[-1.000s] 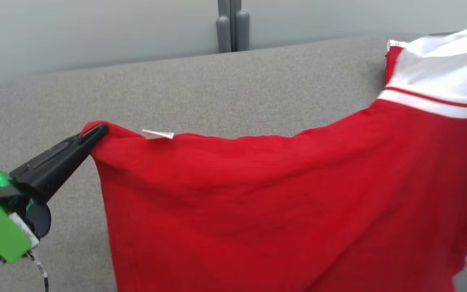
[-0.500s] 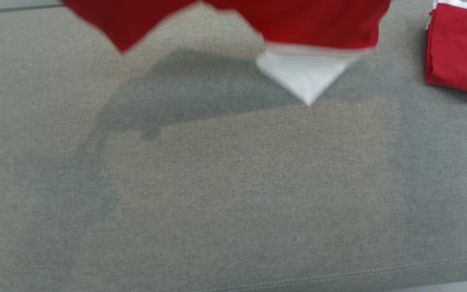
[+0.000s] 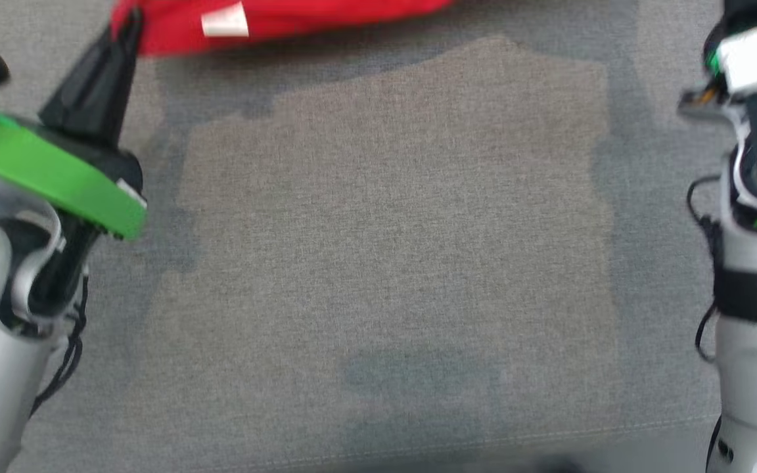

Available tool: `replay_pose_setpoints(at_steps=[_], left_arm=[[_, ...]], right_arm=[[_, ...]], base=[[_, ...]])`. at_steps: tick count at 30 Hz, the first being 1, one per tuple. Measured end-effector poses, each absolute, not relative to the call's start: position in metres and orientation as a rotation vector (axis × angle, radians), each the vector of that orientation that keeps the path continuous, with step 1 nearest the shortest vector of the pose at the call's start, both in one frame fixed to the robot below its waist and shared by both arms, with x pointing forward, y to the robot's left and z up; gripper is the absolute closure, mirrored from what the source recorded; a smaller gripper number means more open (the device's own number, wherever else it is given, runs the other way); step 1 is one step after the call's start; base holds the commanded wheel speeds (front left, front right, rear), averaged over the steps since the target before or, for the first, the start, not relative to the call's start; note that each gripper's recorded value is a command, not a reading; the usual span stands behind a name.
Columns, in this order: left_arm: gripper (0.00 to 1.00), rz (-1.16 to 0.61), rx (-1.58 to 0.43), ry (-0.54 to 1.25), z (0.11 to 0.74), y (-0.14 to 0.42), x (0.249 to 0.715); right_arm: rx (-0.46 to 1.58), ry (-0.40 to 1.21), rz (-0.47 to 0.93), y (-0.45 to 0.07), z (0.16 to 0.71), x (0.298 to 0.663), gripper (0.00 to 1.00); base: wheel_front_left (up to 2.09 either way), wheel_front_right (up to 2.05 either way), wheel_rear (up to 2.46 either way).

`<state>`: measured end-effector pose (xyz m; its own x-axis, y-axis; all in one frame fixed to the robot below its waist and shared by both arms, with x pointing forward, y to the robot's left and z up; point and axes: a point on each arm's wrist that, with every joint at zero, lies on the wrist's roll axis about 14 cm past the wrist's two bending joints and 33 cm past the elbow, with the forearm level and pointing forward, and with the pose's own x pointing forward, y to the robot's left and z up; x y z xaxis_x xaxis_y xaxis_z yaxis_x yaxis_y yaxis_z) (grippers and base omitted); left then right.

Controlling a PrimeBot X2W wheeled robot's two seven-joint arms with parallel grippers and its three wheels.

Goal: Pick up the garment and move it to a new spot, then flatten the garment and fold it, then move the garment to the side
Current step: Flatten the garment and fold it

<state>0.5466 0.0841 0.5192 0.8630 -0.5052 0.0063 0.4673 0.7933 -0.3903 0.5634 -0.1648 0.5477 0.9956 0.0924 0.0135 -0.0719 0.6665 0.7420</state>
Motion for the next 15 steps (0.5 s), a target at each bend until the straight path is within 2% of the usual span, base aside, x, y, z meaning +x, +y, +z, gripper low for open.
replay_pose_setpoints(at_steps=[3, 7, 15], left_arm=[[1.00, -0.460, -0.378, 0.208, 0.457, 0.097, 0.532], [1.00, -0.394, -0.411, 0.205, 0.422, 0.109, 0.535], [1.00, -0.318, -0.452, 0.213, 0.393, 0.119, 0.515]], right_arm=[[0.881, 0.153, -0.024, -0.174, 0.478, 0.538, 1.00], [0.877, 0.215, -0.087, -0.180, 0.431, 0.518, 1.00], [0.807, 0.315, 0.006, -0.158, 0.400, 0.481, 1.00]], base=[[0.00, 0.00, 0.00], [0.00, 0.00, 0.00], [0.00, 0.00, 0.00]])
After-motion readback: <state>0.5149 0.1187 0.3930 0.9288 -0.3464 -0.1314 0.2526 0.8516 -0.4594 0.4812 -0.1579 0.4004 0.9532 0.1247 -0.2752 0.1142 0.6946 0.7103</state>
